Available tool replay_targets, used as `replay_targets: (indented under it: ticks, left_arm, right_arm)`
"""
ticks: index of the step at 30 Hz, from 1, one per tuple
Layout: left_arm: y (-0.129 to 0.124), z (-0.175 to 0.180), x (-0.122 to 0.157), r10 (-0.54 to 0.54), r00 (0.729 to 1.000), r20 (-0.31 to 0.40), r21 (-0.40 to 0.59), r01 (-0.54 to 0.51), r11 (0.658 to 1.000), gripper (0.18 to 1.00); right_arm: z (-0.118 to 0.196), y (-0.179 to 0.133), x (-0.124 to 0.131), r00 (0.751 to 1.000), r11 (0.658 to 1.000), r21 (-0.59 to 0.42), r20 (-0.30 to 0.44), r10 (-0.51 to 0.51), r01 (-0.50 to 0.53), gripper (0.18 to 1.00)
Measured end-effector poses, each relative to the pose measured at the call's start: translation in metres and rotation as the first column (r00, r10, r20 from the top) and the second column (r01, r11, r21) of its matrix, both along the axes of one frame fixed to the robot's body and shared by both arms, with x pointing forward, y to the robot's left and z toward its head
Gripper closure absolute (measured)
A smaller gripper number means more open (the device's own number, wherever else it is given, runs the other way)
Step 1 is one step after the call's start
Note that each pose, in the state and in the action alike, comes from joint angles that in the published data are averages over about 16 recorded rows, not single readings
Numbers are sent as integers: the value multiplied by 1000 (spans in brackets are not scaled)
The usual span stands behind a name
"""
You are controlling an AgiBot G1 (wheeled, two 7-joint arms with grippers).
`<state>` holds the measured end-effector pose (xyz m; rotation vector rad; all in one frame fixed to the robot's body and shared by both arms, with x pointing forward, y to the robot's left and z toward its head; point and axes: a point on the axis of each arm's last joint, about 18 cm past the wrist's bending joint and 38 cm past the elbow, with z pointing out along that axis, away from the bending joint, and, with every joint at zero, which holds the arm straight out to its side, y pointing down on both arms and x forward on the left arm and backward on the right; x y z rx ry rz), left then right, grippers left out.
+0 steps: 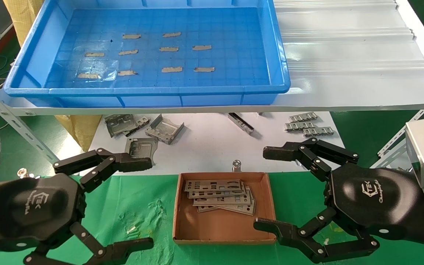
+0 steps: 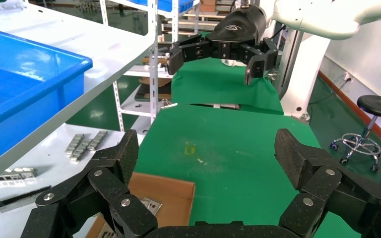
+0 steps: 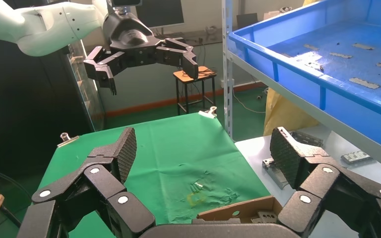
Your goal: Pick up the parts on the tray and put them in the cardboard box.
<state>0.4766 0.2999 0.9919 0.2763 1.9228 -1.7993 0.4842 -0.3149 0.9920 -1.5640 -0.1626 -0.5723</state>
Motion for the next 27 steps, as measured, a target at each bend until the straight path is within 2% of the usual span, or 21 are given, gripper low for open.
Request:
replay_targets:
  ticks: [27]
  left_arm:
    - [0, 0, 0, 0, 1000, 0, 0, 0, 1000, 184]
  right_arm:
    - [0, 0, 0, 1000, 1000, 0, 0, 0, 0, 178]
